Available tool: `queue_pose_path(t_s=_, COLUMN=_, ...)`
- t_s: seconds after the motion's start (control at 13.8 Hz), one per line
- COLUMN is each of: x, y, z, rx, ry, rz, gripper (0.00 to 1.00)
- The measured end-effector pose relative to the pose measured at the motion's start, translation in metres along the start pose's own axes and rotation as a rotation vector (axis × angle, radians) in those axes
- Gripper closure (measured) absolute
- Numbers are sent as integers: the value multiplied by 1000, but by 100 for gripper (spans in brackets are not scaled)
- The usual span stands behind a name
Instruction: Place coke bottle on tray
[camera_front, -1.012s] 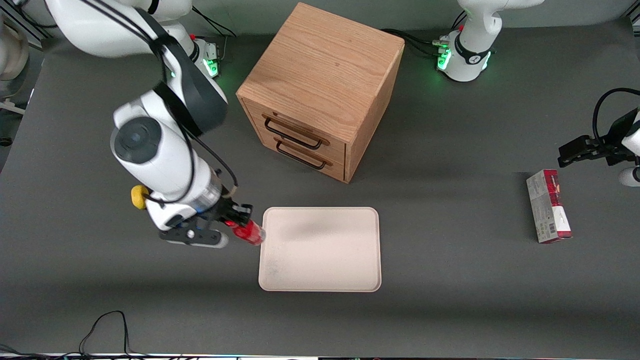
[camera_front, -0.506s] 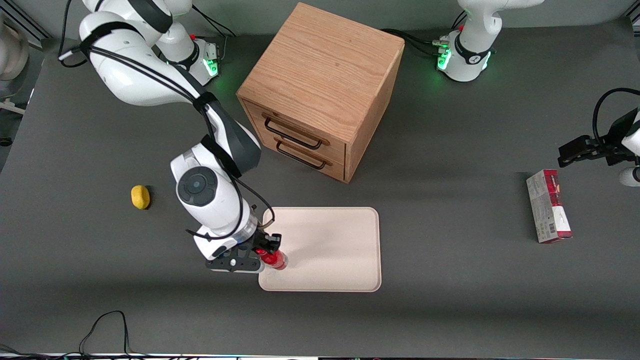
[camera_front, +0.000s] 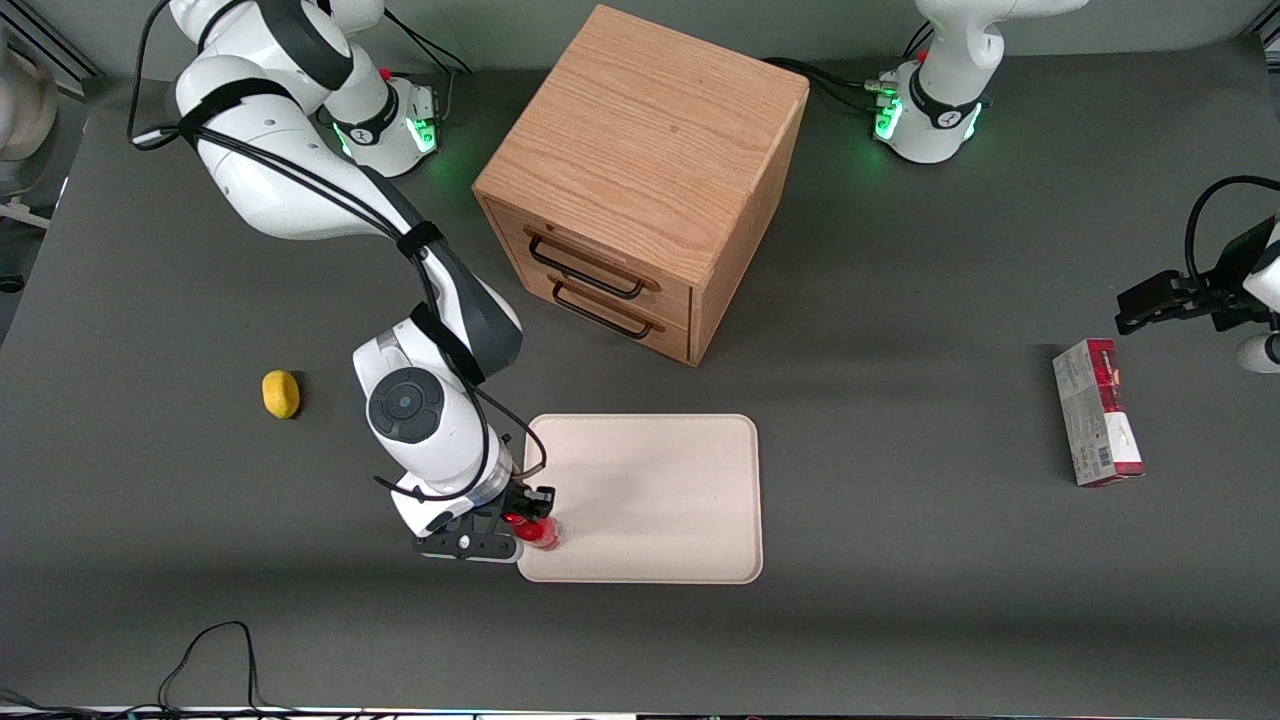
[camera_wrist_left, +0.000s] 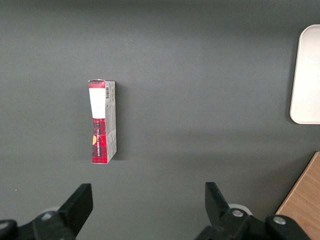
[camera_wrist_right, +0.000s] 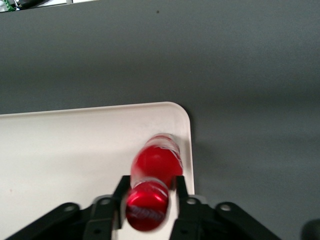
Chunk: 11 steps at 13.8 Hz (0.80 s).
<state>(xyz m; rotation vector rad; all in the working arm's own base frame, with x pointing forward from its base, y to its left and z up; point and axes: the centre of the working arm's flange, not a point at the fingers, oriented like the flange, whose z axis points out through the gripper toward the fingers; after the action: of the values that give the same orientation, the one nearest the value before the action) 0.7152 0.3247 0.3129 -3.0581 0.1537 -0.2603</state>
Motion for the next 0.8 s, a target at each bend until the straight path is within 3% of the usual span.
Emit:
queue_pose_path(t_s=0.36, x=6, y=-1, z=-25, rx=-5, ry=38, rz=-7, gripper=1)
queue_pose_path(t_s=0.65, x=1, y=23, z=-104, rx=-135, ry=-40, rz=-42, gripper=0)
queue_pose_path(t_s=0.8, x=-1, y=58, z=-148, rx=-119, ry=-90, rz=-58, gripper=0)
